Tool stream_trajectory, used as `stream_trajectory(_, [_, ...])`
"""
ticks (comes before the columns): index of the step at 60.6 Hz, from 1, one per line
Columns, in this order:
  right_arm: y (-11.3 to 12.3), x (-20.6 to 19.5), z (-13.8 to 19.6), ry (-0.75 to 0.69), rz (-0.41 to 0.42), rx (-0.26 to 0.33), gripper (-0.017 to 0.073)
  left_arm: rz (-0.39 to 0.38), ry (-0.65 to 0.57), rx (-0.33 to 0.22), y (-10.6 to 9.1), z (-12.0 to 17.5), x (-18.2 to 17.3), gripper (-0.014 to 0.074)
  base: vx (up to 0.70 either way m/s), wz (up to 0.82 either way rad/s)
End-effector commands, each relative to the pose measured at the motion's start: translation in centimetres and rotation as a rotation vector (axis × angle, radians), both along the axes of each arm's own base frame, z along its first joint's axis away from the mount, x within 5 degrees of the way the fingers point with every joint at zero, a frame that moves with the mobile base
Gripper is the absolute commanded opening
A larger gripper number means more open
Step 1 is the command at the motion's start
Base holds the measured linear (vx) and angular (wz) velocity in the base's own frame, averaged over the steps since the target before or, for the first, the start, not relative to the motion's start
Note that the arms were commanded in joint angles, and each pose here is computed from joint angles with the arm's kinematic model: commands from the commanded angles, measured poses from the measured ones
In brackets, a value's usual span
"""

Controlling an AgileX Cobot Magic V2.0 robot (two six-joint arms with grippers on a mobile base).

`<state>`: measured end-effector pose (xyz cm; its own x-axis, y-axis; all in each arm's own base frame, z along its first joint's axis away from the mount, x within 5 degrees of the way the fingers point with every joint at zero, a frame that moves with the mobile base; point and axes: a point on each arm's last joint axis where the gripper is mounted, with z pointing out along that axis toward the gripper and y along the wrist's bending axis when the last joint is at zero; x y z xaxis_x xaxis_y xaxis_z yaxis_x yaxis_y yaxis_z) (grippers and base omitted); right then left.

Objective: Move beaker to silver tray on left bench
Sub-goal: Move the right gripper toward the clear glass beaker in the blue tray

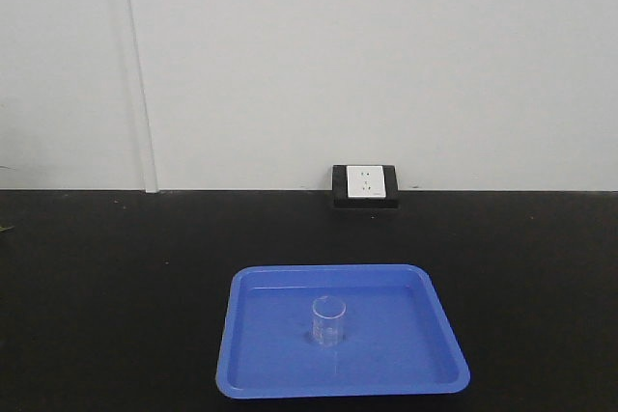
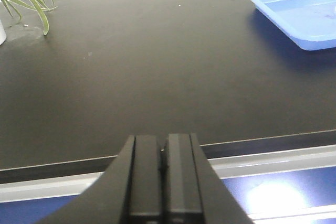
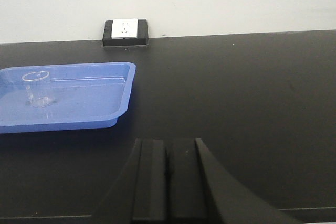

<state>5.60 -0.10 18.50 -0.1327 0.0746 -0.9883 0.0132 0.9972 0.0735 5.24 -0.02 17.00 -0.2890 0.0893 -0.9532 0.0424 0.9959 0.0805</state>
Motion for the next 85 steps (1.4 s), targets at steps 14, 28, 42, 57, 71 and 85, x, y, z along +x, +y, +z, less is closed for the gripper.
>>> stream_trajectory(14, [0.1, 0.0, 0.6, -0.086, 0.007, -0.011, -0.0010, -0.008, -0.062, -0.007, -0.1, 0.0, 0.2, 0.0001, 0.00, 0.00])
stream_trajectory(28, [0.0, 0.0, 0.7, -0.092, 0.010, -0.155, -0.0010, -0.008, -0.062, -0.007, -0.1, 0.0, 0.2, 0.0001, 0.00, 0.00])
stream_trajectory(42, [-0.1, 0.0, 0.7, -0.092, 0.010, -0.208, -0.0010, -0.008, -0.062, -0.007, -0.1, 0.0, 0.2, 0.0001, 0.00, 0.00])
stream_trajectory(57, [-0.1, 0.0, 0.7, -0.094, 0.010, -0.207, -0.0010, -0.008, -0.062, -0.007, -0.1, 0.0, 0.2, 0.0001, 0.00, 0.00])
stream_trajectory(71, [0.0, 0.0, 1.0, -0.132, 0.015, -0.195, -0.0010, -0.008, -0.062, -0.007, -0.1, 0.0, 0.2, 0.0001, 0.00, 0.00])
stream_trajectory(85, [0.8, -0.5, 4.4, -0.475, 0.068, -0.183, -0.0010, -0.008, -0.062, -0.007, -0.1, 0.0, 0.2, 0.0001, 0.00, 0.00])
